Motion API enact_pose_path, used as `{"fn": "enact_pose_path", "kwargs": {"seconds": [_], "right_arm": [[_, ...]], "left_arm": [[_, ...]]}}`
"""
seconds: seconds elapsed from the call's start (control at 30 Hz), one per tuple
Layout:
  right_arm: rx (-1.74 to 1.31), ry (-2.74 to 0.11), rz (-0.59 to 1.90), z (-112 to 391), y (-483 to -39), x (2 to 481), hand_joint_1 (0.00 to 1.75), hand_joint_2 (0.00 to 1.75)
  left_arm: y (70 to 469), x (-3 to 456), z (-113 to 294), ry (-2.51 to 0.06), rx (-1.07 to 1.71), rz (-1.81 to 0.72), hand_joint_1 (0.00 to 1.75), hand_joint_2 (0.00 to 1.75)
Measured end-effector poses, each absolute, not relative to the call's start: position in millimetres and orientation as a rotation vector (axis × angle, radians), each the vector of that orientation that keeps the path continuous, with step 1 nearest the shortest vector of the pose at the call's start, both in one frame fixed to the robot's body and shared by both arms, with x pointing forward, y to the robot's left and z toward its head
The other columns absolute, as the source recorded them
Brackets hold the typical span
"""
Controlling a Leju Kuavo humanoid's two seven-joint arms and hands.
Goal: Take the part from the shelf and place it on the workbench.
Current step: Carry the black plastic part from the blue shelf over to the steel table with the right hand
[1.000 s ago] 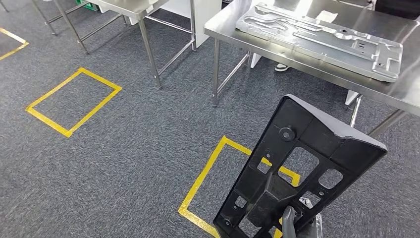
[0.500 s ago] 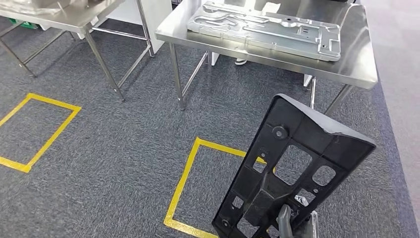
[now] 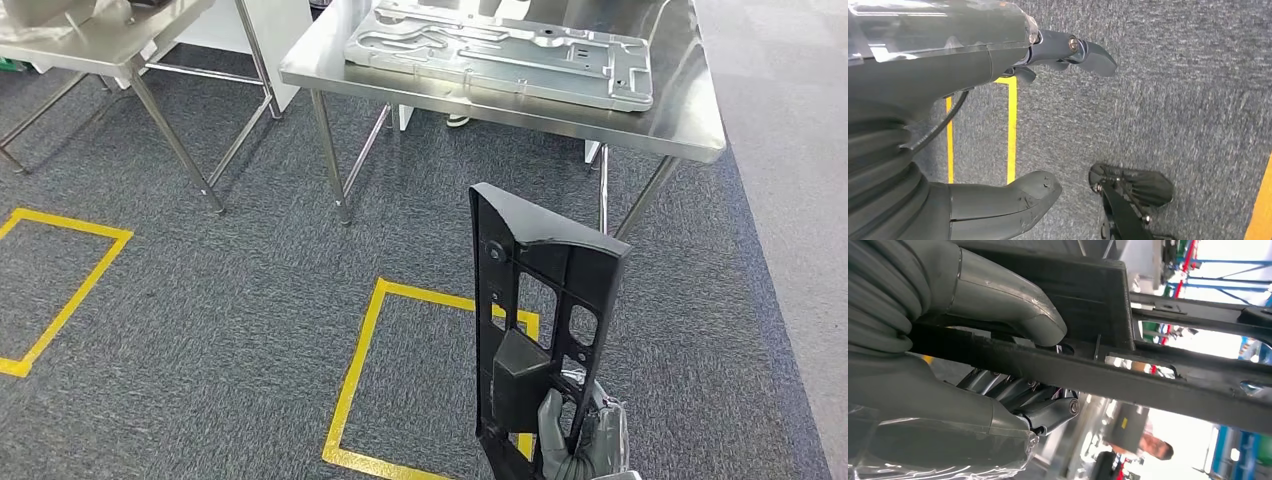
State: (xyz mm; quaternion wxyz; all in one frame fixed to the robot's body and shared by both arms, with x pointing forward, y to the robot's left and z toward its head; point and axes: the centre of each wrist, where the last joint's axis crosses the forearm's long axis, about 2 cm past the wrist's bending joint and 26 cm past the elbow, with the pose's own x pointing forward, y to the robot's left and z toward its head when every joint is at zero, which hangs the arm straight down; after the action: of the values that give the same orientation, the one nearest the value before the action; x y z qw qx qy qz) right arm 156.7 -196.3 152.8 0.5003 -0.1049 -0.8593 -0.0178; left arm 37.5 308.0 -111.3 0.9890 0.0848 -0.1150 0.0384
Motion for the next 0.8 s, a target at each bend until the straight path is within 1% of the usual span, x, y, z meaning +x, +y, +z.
{"fn": "enact_pose_path", "kwargs": {"seconds": [0.23,0.8], "right_arm": [[-0.206,-2.157,-0.006,172.6,-175.8,173.6,1.75,1.75],[-0.295,-2.110,0.058,166.7,-178.1,171.2,1.75,1.75]], "left_arm": [[317.9,39.8,-110.7,-0.226,0.184,0.064,0.00,1.75],[319.5,35.2,-111.2,-0.192,0.187,0.066,0.00,1.75]]}}
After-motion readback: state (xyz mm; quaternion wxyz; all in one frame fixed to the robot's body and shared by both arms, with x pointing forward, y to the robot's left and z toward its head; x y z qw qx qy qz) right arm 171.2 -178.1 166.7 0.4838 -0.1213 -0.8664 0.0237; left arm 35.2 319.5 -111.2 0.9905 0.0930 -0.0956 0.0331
